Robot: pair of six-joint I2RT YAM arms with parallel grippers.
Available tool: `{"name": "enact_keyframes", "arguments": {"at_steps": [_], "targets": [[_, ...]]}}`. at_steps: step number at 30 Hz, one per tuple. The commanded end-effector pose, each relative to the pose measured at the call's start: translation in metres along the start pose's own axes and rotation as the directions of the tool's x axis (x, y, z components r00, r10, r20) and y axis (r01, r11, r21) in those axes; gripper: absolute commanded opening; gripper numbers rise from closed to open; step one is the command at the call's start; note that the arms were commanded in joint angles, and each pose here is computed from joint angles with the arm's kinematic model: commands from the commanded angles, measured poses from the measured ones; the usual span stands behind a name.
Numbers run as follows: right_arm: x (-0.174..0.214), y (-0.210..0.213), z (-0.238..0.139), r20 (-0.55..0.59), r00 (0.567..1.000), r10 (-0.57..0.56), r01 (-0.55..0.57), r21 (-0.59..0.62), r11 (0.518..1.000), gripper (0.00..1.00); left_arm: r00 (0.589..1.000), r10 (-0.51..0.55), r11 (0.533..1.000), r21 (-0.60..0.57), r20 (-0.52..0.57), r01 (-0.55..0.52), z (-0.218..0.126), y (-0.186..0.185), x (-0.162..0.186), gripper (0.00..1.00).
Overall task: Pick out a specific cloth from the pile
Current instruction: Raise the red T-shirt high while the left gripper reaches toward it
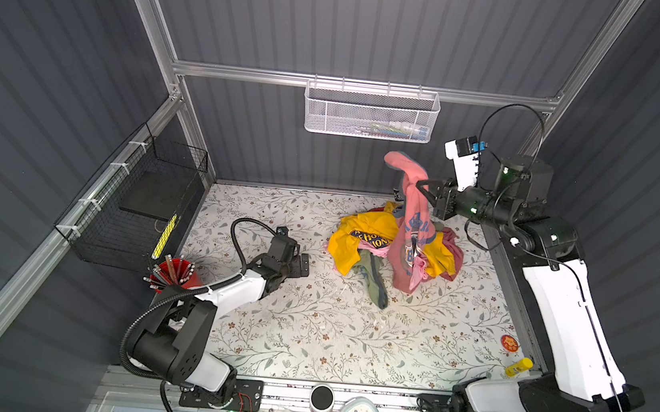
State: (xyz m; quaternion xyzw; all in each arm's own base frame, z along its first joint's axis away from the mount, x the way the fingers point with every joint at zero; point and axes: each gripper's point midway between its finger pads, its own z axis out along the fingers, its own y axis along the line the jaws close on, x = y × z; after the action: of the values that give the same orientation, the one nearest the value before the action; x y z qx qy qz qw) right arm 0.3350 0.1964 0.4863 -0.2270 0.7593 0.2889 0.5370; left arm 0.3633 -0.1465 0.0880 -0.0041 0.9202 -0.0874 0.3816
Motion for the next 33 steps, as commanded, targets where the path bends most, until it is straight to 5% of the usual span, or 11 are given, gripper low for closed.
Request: {"name": "enact_keyframes", "arguments": {"at_steps": [1,7,12,23,33], "targets": [[-0.038,0.017,-0.008,0.106,0.994,0.006,0.004,-0.089,0.996,0.01,0.997,0.04,0.998,0.046,0.065,-0.043,-0.009,-0.022,-0.022,1.0],[-0.057,0.014,0.003,0.154,0.98,0.125,-0.096,-0.184,0.978,0.0,0.987,0.065,0.988,0.127,0.147,-0.084,-0.031,-0.056,-0.044,1.0],[-0.021,0.0,0.038,0.073,0.971,0.23,-0.209,-0.221,0.953,0.0,0.971,0.057,0.96,0.253,0.234,-0.118,-0.06,-0.09,-0.069,1.0],[0.061,-0.021,0.076,-0.035,0.928,0.37,-0.367,-0.245,0.897,0.0,0.95,0.055,0.756,0.608,0.307,-0.24,-0.091,-0.212,-0.111,1.0],[0.081,-0.045,0.056,-0.029,0.892,0.452,-0.444,-0.252,0.86,0.0,0.955,0.15,0.623,0.726,0.255,-0.291,-0.066,-0.297,-0.093,1.0]]}}
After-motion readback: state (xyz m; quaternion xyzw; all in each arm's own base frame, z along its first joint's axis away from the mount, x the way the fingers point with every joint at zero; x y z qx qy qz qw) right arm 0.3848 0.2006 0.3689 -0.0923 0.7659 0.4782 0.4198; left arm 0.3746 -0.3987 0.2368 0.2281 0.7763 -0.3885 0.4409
